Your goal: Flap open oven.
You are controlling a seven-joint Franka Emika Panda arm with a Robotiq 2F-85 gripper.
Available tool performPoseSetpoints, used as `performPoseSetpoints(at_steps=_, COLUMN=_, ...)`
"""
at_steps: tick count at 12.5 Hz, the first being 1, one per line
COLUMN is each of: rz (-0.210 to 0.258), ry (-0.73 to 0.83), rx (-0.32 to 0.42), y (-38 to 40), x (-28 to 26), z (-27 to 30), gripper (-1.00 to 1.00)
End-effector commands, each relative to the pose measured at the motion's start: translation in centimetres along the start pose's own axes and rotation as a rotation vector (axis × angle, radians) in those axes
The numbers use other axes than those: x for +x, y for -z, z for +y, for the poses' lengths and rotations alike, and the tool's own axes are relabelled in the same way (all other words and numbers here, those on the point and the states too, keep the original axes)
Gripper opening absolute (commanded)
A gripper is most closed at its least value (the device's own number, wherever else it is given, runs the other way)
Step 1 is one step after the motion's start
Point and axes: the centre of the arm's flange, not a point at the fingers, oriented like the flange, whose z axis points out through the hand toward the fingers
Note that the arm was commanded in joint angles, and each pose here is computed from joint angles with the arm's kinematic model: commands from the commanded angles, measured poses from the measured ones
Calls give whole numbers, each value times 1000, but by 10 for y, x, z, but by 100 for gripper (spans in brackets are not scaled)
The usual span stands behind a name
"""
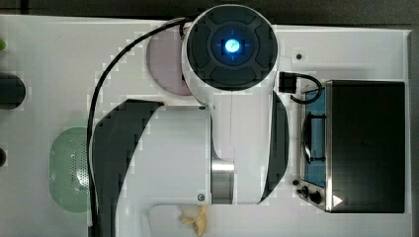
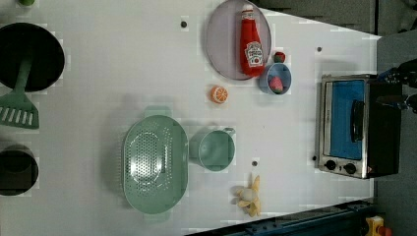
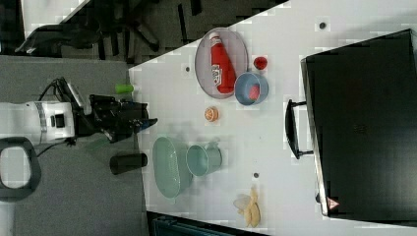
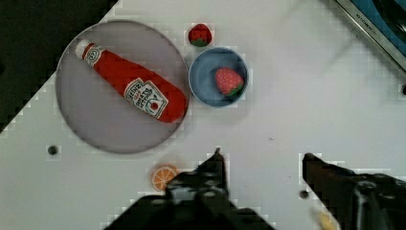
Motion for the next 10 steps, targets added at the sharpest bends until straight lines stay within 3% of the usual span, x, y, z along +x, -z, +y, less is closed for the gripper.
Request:
performPoseSetpoints(at_steps=1, rz=-2, ry=-48, rx=16, y=43, x=-32, z=100, gripper=59)
performPoseSetpoints(at_steps=3, rz=-1, ry=-48, rx=16, y=43, x=-32, z=100, gripper=99)
performPoseSetpoints(at_steps=7, rz=-2, ry=-48, rx=16, y=43, x=-32, z=100, gripper=100)
performPoseSetpoints(at_steps=8, rz=-2, ry=-49, rx=16, y=43, x=-32, z=100, gripper=90)
performPoseSetpoints(at_steps=10, rz=-2, ry=-51, rx=17, y=43, x=-31, z=101, gripper=38)
